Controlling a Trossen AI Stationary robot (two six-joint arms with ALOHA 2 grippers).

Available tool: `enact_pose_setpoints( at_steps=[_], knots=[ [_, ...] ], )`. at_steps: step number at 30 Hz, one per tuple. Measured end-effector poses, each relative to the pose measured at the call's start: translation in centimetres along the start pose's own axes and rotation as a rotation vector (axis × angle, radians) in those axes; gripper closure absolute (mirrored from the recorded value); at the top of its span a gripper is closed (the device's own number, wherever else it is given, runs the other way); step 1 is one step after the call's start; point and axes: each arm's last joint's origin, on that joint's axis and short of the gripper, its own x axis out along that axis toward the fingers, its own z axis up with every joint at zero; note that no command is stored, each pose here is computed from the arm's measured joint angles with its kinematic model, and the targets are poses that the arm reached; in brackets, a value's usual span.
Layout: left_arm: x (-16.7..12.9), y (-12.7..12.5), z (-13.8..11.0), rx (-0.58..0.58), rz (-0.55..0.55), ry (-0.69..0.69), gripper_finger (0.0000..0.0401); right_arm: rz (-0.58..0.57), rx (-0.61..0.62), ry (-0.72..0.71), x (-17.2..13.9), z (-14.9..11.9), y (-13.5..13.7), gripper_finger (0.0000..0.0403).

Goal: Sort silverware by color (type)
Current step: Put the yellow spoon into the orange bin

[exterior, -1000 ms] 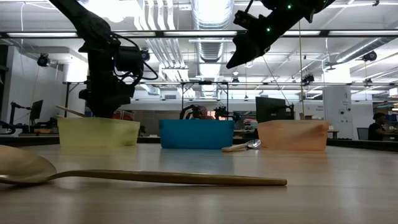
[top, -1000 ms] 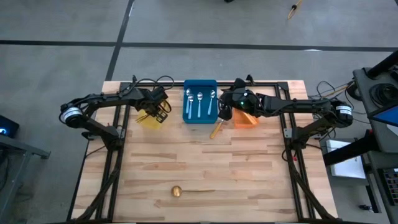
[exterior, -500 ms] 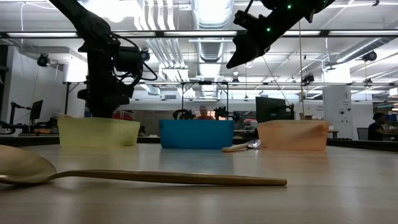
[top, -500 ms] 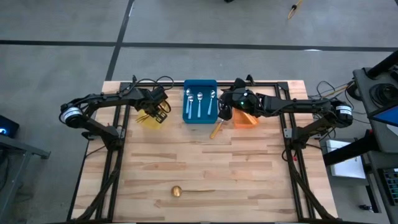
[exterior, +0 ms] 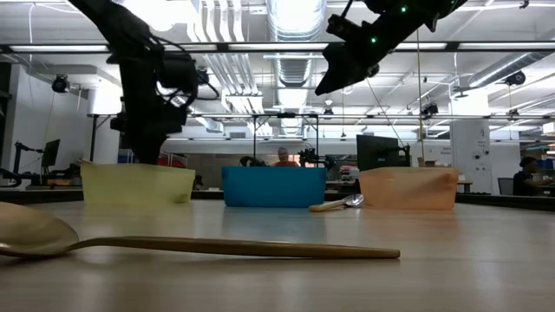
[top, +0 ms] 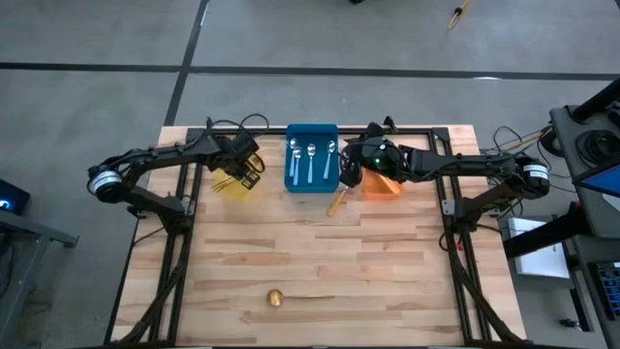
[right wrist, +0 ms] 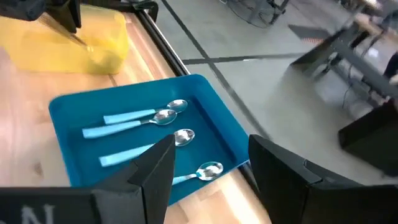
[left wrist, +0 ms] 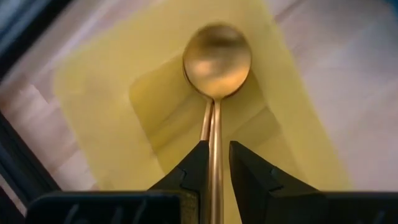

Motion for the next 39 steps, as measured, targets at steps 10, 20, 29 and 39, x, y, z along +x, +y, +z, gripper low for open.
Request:
enact_pose_setpoints(
  at_steps=[10, 20, 29, 39],
  knots=[
    [-5.5, -0.4, -2.1, 0.018, -0.134, -0.402, 0.0356, 0.021, 0.241, 0.145, -0.1, -1.5, 0.3, 0.0209],
    [-6.0, -2.7, -5.0, 0.026, -0.375, -0.874, 0.0356, 0.208, 0.502, 0.066, -0.3, -0.3, 1.2, 0.0209],
    [-5.9, -3.3, -6.0, 0.056, -0.426, -0.906, 0.0356, 0.301, 0.55, -0.045, -1.2, 1.6, 2.9, 0.0209],
    [-6.3, -3.4, -5.8, 0.054, -0.434, -0.92, 0.0356, 0.241, 0.633, 0.163, -0.2, 3.9, 3.6, 0.0209]
  ],
)
